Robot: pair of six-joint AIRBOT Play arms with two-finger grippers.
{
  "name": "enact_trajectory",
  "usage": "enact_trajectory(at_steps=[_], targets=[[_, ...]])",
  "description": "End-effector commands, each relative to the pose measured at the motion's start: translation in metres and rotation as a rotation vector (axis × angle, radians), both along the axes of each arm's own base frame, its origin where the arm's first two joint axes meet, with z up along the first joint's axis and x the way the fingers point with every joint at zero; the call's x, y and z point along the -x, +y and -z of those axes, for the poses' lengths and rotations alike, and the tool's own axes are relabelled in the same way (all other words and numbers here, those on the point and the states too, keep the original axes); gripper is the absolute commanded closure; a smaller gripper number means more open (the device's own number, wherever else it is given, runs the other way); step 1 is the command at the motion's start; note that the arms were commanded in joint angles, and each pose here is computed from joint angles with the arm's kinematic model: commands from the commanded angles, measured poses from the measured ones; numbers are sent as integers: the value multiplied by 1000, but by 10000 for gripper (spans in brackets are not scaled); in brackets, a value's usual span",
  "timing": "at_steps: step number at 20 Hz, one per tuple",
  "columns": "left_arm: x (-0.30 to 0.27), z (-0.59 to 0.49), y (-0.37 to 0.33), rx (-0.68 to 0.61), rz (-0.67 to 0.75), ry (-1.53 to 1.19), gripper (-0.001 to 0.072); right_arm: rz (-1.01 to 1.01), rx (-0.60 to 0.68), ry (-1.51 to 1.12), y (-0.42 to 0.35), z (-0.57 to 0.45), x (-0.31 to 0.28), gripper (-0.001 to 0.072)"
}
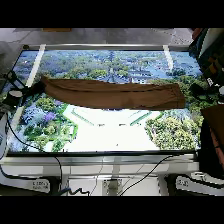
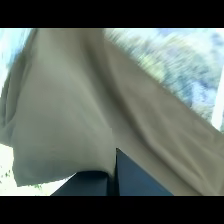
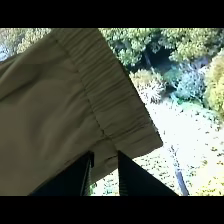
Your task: Fold the clothes and pants, and hang the long-sleeved shirts on hangers.
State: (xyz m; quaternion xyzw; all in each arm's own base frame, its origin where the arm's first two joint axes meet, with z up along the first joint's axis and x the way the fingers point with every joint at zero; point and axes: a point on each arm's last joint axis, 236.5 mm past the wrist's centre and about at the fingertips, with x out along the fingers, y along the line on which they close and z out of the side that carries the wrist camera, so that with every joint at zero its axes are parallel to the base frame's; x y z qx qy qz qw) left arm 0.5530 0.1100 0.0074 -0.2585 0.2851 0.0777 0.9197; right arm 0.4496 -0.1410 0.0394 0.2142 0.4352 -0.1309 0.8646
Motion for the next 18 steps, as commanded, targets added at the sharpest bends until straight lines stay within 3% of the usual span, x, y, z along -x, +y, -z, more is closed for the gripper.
enact_trajectory(at_steps=[1, 2, 5, 11, 15, 18], targets=[[-4, -49, -8, -153, 104, -75, 697, -59, -28, -42, 35, -6, -16, 546], [-8, -62, -14, -159, 122, -96, 697, -87, -20, -92, 52, -14, -30, 678], [-15, -98, -49, -160, 208, -146, 698, -188, 9, -278, 123, -41, -74, 681], [14, -157, -93, -188, 367, -196, 697, -425, -148, -298, 314, -21, -107, 682], [50, -182, -102, -348, 480, -168, 697, -593, -231, -276, 430, -11, -109, 683], [72, -206, -109, -382, 512, -185, 697, -681, -289, -267, 497, -6, -98, 683]])
